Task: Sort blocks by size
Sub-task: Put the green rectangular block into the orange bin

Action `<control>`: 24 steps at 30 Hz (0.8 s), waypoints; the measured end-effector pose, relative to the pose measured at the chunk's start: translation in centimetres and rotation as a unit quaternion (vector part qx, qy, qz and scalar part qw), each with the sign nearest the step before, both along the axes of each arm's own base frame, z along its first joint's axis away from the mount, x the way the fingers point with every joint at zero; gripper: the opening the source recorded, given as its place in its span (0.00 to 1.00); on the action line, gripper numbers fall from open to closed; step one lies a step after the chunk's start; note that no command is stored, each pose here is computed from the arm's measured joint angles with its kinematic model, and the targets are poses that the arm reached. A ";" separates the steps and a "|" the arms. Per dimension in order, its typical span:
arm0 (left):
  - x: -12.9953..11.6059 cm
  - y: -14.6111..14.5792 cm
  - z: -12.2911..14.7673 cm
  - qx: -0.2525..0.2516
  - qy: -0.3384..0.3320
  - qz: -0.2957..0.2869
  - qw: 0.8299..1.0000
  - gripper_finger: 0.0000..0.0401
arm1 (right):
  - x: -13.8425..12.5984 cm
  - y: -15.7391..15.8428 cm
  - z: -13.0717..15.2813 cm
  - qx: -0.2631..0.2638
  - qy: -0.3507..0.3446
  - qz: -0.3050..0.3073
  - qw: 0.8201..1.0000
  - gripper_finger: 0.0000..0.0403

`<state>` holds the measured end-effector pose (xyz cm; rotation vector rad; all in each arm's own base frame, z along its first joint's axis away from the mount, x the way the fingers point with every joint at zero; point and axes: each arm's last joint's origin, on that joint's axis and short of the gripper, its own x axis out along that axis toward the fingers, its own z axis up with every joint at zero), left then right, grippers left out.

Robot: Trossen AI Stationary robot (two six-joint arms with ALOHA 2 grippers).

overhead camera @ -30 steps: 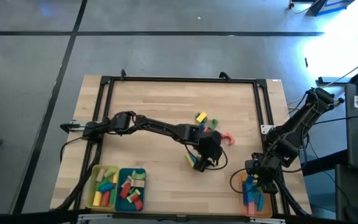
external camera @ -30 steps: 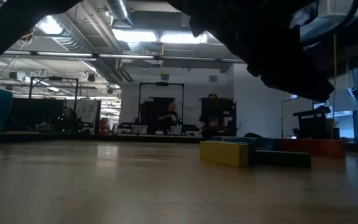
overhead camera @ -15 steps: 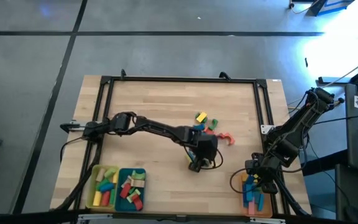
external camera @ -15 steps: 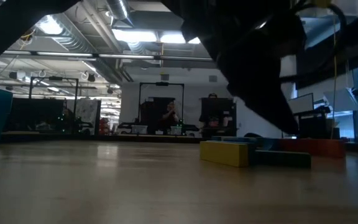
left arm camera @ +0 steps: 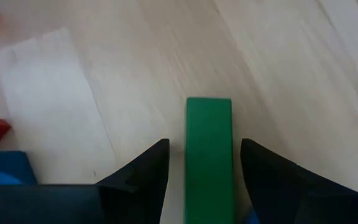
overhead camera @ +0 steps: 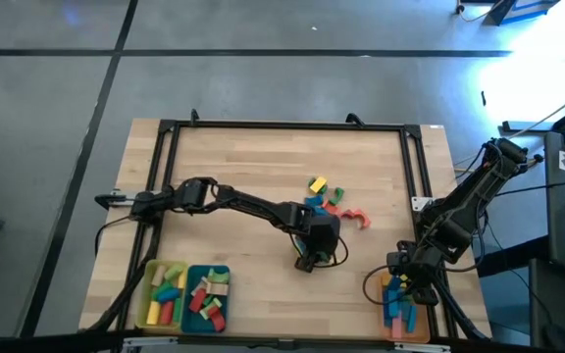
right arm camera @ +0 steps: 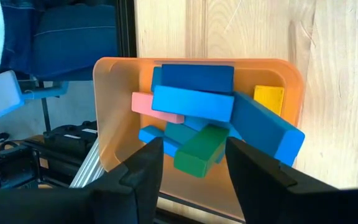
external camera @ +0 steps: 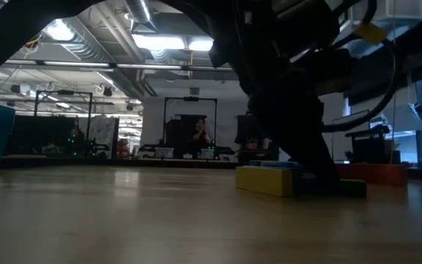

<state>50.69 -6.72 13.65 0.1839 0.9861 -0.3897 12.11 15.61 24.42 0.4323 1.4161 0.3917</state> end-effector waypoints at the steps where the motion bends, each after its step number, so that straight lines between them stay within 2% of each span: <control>1: 0.0 0.0 -0.1 0.001 0.002 -0.001 1.000 0.44 | 0.0 0.0 0.0 0.000 0.000 0.000 1.000 0.44; 9: 0.1 0.0 -0.5 0.006 0.002 -0.005 1.000 0.43 | 0.1 0.1 0.1 0.006 -0.005 0.000 1.000 0.44; 19: 0.1 0.1 -0.6 0.008 0.003 0.001 1.000 0.22 | 0.1 0.2 0.1 0.009 -0.008 0.000 1.000 0.44; 24: 0.2 0.0 -0.5 0.002 -0.002 0.010 1.000 0.21 | 0.3 0.2 0.2 0.001 -0.030 -0.012 0.999 0.44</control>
